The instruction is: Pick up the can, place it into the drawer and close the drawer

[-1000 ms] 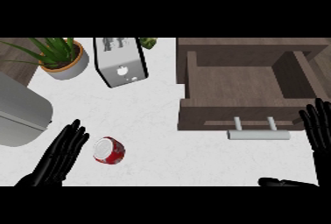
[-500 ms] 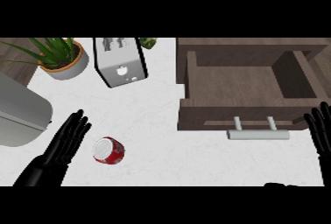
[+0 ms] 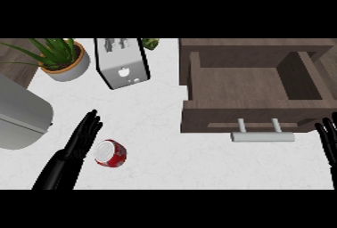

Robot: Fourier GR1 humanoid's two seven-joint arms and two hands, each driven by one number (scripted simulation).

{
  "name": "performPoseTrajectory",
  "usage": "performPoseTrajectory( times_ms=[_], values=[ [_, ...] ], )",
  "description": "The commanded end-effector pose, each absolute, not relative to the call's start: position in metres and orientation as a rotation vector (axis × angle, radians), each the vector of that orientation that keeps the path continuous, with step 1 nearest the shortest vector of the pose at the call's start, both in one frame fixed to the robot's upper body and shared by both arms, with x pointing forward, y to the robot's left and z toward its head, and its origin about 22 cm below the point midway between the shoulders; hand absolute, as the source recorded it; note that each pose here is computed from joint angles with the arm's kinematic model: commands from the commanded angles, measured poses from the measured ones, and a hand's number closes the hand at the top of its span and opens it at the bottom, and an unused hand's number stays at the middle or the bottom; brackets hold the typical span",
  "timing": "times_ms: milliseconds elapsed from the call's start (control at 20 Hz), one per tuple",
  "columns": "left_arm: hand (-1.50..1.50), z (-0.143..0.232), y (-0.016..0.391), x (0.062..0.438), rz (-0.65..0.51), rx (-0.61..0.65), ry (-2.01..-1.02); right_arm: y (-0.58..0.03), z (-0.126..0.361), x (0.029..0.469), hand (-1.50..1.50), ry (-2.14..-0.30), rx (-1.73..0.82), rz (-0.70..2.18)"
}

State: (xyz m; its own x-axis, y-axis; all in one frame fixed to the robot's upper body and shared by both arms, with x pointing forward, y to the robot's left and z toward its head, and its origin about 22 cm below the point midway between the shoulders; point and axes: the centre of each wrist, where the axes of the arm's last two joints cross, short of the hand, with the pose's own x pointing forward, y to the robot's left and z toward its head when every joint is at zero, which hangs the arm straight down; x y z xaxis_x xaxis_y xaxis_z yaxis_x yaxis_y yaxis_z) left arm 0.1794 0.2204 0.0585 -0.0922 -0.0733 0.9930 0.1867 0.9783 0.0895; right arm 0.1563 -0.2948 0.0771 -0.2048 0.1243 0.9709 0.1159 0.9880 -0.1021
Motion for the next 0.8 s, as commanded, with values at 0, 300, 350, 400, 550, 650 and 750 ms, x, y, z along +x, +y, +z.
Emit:
performPoseTrajectory(
  times_ms=[0, 300, 350, 400, 550, 650, 750],
  values=[
    [-1.50, 0.035, 0.224, 0.159, -0.206, -0.094, -1.623, -0.292, 0.087, 0.154, -1.50, -1.785, -0.188, 0.026],
    [-1.50, 0.029, 0.238, 0.189, -0.202, -0.053, -1.625, -0.305, 0.081, 0.157, -1.50, -1.781, -0.172, 0.013],
    [-1.50, 0.010, 0.232, 0.185, -0.213, -0.061, -1.614, -0.299, 0.065, 0.163, -1.50, -1.778, -0.182, 0.016],
    [-1.50, 0.001, 0.243, 0.185, -0.192, -0.036, -1.631, -0.294, 0.066, 0.160, -1.50, -1.792, -0.185, 0.003],
    [-1.50, -0.009, 0.254, 0.196, -0.192, -0.021, -1.621, -0.302, 0.088, 0.177, -1.50, -1.788, -0.183, 0.009],
    [-1.50, -0.018, 0.232, 0.174, -0.210, -0.029, -1.594, -0.296, 0.051, 0.169, -1.50, -1.773, -0.187, 0.032],
    [-1.50, -0.010, 0.267, 0.184, -0.179, -0.022, -1.611, -0.314, 0.069, 0.172, -1.50, -1.783, -0.175, 0.009]
  ],
)
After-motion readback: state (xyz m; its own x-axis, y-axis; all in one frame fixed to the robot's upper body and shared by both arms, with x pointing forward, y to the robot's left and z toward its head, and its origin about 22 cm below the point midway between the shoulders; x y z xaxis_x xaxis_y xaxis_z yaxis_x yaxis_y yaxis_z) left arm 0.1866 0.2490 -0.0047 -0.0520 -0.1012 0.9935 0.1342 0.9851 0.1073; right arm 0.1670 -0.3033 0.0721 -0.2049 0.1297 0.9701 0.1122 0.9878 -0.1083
